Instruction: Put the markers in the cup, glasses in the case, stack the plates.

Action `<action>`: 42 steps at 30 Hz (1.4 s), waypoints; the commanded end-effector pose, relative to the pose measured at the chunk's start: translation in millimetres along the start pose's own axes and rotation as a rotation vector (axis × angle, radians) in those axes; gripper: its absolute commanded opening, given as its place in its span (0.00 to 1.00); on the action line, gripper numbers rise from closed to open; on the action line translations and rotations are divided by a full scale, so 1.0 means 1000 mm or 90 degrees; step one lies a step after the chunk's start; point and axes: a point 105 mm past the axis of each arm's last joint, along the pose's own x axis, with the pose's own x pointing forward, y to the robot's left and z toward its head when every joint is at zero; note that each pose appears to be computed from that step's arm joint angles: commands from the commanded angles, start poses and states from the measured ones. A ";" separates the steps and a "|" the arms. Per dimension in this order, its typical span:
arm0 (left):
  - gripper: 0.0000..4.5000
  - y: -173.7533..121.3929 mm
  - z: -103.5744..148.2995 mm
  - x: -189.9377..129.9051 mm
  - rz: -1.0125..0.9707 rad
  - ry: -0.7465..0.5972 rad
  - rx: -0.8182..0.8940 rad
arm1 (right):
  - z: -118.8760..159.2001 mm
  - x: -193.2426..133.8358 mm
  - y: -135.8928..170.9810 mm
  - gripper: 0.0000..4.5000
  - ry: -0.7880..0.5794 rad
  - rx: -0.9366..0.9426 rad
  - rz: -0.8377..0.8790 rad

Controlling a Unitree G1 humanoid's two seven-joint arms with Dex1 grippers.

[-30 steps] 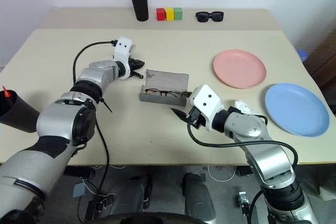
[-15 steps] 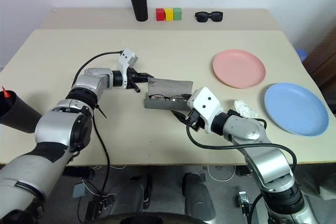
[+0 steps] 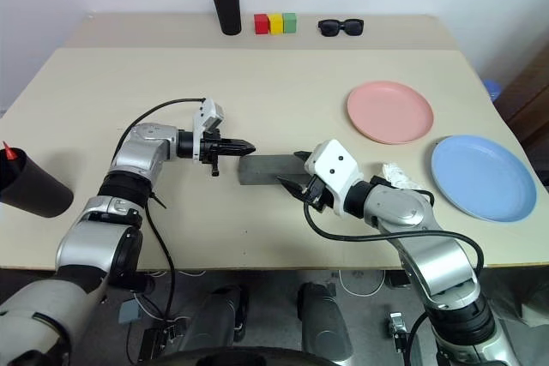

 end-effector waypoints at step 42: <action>0.00 -0.096 0.034 0.016 0.011 -0.197 0.015 | -0.027 -0.120 -0.149 0.00 0.278 -0.291 -0.352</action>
